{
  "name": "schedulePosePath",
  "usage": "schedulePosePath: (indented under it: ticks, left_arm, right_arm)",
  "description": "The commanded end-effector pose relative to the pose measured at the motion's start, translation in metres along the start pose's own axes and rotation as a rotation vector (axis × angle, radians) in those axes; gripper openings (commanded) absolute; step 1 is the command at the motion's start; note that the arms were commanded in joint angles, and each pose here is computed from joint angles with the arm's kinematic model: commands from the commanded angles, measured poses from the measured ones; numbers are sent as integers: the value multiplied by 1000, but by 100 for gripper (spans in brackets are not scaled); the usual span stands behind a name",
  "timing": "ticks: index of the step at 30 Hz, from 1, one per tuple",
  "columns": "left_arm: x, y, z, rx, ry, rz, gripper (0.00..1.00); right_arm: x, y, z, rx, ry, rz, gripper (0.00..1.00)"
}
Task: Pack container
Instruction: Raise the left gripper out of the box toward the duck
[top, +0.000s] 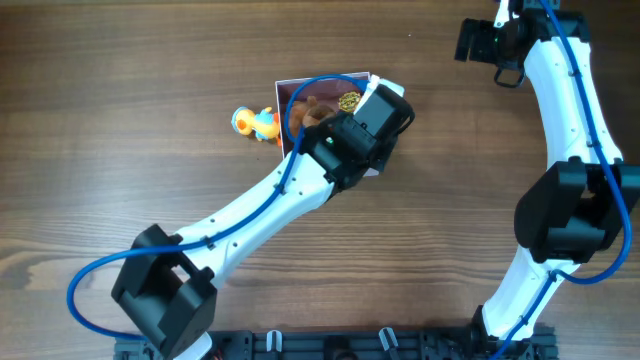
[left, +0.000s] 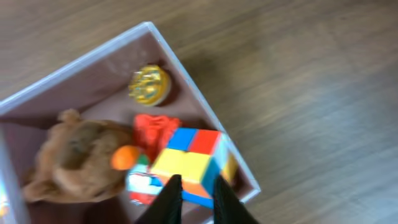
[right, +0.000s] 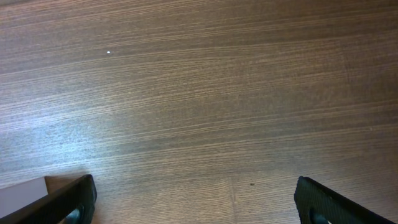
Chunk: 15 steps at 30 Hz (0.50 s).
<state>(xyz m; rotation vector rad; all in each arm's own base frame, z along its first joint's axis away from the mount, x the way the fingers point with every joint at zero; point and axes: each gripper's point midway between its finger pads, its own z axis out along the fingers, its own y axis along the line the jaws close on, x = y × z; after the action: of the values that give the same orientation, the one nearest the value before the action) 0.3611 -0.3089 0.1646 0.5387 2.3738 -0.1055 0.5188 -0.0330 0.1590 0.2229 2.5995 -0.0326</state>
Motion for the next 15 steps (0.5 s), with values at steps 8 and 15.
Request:
schedulePosePath:
  ticks: [8,15]
  left_arm:
    - [39,109,-20,-298,179,-202,100]
    - [77,92,-23,-114,391,-390,100]
  right_arm:
    - [-4,0,-9,-9,-22,-1,100]
    - [-4,0,-9,-9,-22,-1,100]
